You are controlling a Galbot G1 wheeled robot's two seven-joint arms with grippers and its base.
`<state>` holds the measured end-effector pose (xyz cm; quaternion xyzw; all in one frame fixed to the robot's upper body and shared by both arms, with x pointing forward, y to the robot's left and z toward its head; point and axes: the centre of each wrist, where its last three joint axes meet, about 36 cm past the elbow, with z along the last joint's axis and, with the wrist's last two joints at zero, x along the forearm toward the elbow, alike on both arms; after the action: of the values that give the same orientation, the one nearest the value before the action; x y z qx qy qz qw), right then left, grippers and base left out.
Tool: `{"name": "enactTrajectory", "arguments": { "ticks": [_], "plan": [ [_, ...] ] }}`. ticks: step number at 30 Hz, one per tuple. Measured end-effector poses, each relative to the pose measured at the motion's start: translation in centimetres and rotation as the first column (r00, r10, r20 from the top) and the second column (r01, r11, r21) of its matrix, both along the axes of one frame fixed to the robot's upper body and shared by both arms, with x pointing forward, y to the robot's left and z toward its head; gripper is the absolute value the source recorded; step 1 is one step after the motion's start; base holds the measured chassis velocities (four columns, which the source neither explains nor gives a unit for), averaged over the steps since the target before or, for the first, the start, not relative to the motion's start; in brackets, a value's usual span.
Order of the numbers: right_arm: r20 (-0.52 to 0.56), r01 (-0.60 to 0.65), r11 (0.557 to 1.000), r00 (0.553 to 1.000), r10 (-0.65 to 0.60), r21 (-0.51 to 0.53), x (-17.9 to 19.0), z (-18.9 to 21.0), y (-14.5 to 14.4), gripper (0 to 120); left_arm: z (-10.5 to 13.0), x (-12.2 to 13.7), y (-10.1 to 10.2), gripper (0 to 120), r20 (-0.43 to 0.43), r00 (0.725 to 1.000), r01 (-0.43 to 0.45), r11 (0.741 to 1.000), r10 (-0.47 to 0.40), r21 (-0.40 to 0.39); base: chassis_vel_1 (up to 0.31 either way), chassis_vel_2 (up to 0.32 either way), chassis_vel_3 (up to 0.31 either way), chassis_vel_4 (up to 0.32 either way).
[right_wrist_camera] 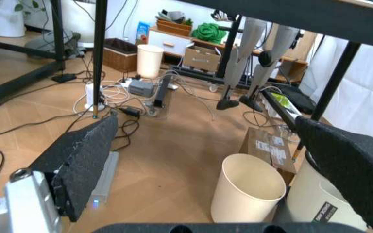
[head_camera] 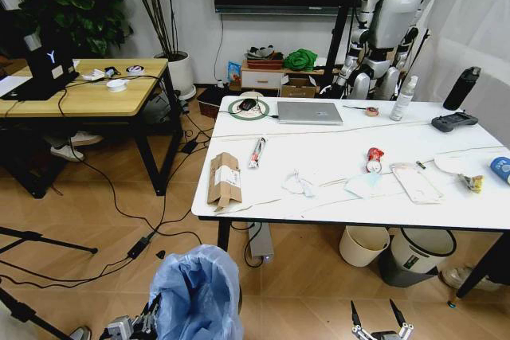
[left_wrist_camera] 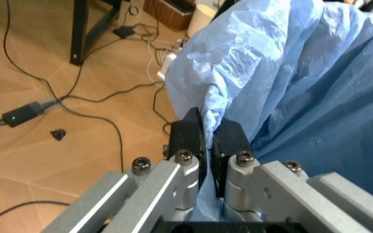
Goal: Pick up the trash bin and place the trash from the table into it.
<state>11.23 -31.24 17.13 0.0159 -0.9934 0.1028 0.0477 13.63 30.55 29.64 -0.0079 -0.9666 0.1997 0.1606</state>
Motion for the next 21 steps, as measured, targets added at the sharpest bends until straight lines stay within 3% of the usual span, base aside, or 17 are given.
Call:
{"name": "enactTrajectory", "arguments": {
  "ticks": [12, 21],
  "plan": [
    [-0.003, 0.003, 1.000, 1.000, -0.003, 0.002, 0.0, -0.2, 0.0, 100, 0.0, 0.3, 0.1, 0, 0.046, 0.999, 0.002, 1.000, -0.002, 0.008, 0.000, 0.000, 0.000, 0.000],
    [-0.003, 0.002, 1.000, 1.000, -0.002, 0.004, 0.1, -0.3, 0.1, 100, -0.7, -0.1, 1.9, 0, 0.036, 0.998, 0.060, 0.998, -0.061, 0.020, 0.000, 0.000, 0.000, 0.000]
  ]
}}
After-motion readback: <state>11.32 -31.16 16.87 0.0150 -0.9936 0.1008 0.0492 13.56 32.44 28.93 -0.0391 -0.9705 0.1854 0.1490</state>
